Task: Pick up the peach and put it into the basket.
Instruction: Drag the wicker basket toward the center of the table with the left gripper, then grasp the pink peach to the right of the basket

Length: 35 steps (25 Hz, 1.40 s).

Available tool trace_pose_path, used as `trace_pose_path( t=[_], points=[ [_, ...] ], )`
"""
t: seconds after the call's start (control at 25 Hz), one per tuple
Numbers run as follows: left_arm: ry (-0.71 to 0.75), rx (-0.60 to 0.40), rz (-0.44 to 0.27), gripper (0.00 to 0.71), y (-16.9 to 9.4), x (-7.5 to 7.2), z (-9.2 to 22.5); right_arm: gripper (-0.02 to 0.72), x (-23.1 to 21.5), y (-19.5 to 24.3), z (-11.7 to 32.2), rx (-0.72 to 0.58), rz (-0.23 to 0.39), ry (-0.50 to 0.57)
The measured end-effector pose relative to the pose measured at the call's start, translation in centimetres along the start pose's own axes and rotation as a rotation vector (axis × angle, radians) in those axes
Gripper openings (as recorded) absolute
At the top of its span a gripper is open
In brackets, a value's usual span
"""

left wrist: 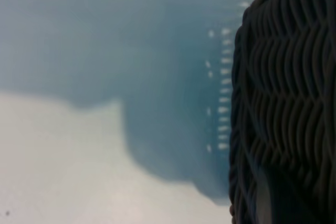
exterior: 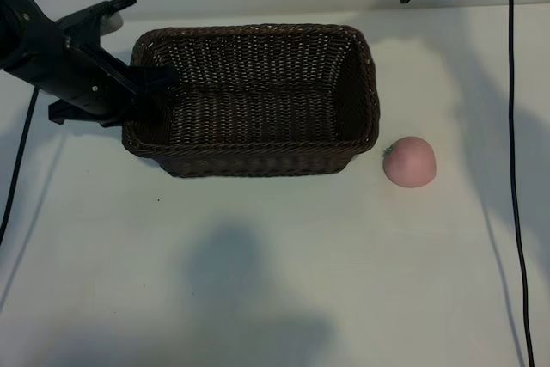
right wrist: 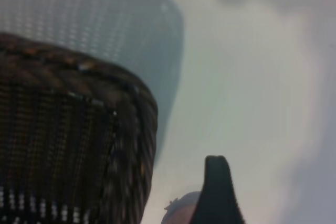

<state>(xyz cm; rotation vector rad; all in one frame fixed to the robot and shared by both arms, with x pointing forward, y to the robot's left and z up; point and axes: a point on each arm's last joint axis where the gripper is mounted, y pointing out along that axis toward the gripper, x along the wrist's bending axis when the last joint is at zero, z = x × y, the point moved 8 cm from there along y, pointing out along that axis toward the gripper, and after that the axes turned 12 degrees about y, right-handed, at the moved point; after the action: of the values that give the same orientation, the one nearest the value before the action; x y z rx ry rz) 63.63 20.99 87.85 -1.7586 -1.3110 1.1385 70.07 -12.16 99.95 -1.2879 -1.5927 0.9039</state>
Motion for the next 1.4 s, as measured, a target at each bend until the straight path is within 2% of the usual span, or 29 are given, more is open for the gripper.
trace_pose_path(
  t=[0.4,0.52,0.6,0.8,0.92,1.0,1.2,1.4],
  points=[
    [-0.021,0.028,-0.005,0.094,1.9,0.5,0.6,0.518,0.0,0.0,0.0,0.0,-0.001,0.0],
    [-0.026,0.028,-0.002,0.132,2.0,0.5,0.5,0.518,0.0,0.0,0.0,0.0,-0.001,0.0],
    [-0.031,0.028,0.0,0.216,2.0,0.5,0.5,0.518,0.0,0.0,0.0,0.0,-0.001,0.0],
    [-0.032,0.022,0.002,0.52,1.8,0.4,0.4,0.518,0.0,0.0,0.0,0.0,-0.001,0.0],
    [-0.023,-0.004,0.004,0.632,0.8,0.1,-0.2,0.518,0.0,0.0,0.0,0.0,-0.001,0.0],
    [-0.011,-0.032,0.002,0.65,-0.2,-0.1,-0.7,0.518,0.0,0.0,0.0,0.0,-0.001,0.0],
    [0.027,-0.064,-0.008,0.634,-3.4,-0.6,-1.6,0.518,0.0,0.0,0.0,0.0,-0.001,0.0],
    [0.063,-0.124,-0.055,0.624,-7.3,-0.7,-3.3,0.518,0.0,0.0,0.0,0.0,-0.002,0.001]
  ],
)
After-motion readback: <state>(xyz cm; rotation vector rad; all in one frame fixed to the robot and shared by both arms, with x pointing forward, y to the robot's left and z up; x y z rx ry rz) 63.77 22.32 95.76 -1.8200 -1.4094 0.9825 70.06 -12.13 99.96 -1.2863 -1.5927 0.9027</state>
